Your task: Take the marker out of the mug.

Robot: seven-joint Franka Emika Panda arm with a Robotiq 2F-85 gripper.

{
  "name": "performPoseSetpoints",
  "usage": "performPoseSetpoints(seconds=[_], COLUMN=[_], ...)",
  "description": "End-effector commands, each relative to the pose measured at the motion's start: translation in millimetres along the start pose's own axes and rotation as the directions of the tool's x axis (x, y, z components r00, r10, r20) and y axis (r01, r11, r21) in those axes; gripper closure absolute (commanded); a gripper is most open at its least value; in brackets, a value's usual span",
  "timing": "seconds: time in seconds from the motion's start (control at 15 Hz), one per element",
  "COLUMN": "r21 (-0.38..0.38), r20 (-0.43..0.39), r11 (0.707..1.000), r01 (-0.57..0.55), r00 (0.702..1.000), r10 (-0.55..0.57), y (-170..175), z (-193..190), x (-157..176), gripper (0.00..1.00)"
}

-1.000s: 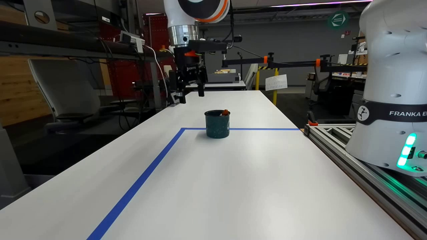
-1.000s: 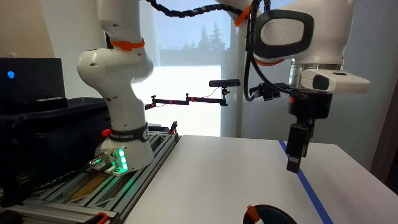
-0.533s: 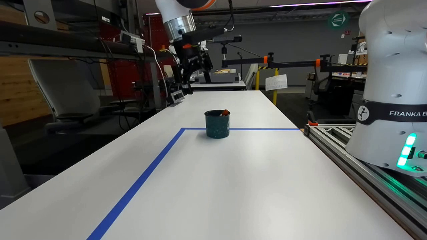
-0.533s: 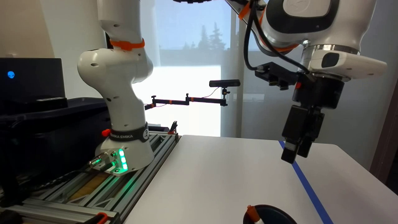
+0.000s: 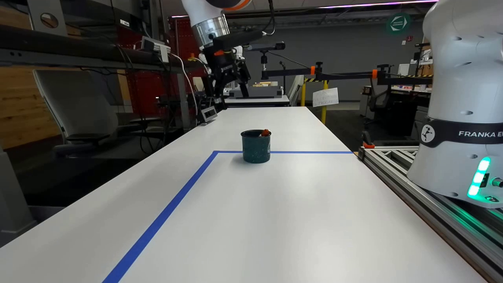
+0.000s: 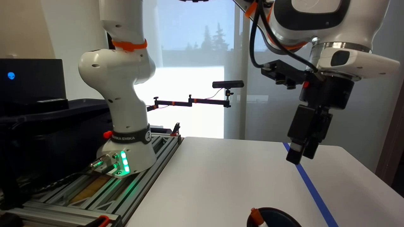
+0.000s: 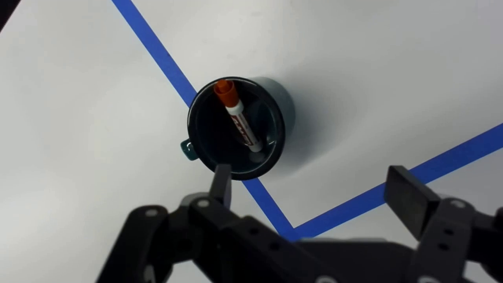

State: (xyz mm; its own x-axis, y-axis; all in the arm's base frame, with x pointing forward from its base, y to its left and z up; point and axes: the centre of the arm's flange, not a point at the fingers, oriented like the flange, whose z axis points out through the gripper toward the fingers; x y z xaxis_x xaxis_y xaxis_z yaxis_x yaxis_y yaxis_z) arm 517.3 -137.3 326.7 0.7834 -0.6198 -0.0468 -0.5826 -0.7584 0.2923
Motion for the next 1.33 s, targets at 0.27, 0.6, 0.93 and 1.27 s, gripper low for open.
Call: performPoseSetpoints(seconds=[0.27, 0.6, 0.93, 1.27], r21=[-0.043, 0.065, 0.108, 0.086], r20=[0.153, 0.247, 0.318, 0.307], r11=[0.999, 0.996, 0.993, 0.992], r01=[-0.006, -0.052, -0.045, 0.095], r00=[0.988, 0.968, 0.948, 0.945], r10=[0.012, 0.035, 0.008, -0.117], y=[38, 50, 50, 54], z=[4, 38, 61, 74], x=[40, 47, 53, 67], gripper=[0.00, 0.00, 0.00, 0.00])
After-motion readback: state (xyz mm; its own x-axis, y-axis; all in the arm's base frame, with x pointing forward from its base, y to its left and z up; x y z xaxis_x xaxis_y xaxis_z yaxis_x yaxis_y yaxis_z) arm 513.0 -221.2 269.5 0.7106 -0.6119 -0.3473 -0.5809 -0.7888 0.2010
